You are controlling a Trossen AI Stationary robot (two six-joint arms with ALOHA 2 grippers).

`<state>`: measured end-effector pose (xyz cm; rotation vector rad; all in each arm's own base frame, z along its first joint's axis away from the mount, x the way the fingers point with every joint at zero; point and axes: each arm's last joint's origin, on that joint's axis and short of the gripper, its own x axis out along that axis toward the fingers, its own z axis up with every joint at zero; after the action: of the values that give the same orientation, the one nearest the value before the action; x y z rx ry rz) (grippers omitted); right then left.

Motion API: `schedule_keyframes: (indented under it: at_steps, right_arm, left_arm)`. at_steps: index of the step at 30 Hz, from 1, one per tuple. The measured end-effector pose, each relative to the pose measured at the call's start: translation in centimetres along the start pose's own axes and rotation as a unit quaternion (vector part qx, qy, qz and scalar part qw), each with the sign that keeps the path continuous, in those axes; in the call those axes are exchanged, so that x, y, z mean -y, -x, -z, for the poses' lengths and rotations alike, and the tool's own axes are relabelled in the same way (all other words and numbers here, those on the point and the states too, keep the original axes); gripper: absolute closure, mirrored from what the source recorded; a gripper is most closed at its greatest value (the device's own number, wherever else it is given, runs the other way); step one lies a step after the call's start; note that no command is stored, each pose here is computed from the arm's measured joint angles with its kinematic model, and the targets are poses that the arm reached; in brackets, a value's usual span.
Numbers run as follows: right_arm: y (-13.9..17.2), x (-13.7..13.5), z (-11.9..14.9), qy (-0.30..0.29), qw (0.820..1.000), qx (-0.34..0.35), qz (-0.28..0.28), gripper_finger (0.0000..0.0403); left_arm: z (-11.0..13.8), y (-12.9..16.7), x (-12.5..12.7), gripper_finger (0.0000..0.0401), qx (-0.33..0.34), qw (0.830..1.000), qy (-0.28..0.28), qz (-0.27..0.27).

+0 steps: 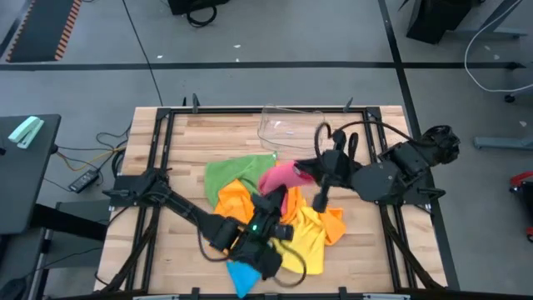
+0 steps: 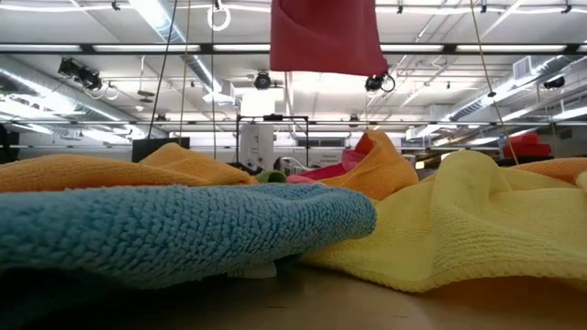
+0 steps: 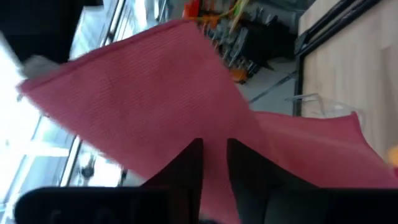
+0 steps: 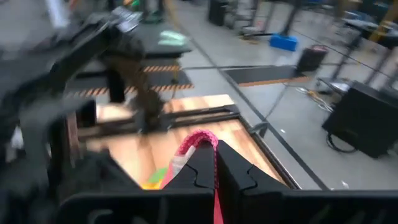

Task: Fold microfiber towels
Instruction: Fold the pink microfiber cloth

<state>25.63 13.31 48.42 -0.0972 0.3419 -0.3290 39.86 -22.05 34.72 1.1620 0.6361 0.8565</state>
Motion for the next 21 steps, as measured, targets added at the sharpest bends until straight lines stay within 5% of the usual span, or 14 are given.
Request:
schedule_keyframes:
  at_steps: [4, 8, 13, 21]
  right_arm:
    - [1.3, -0.6, 0.9, 0.083, 0.989, -0.041, -0.114, 0.0399]
    - [2.2, -1.2, 3.0, 0.147, 0.951, -0.143, -0.232, 0.0399]
    - [1.8, -2.0, 5.4, 0.12, 0.933, -0.272, -0.204, 0.0399]
    - [2.9, -3.1, 7.1, 0.035, 0.897, -0.392, -0.199, 0.0399]
  left_arm:
    - [-0.3, 2.8, -0.7, 0.034, 0.037, 0.999, -0.02, 0.016]
    - [-0.5, 5.4, -1.0, 0.0346, 0.106, 0.992, -0.016, 0.066]
    - [-0.6, 7.5, -1.1, 0.0343, 0.161, 0.981, -0.015, 0.106]
    - [-0.6, 7.5, -1.1, 0.0349, 0.159, 0.981, -0.007, 0.108]
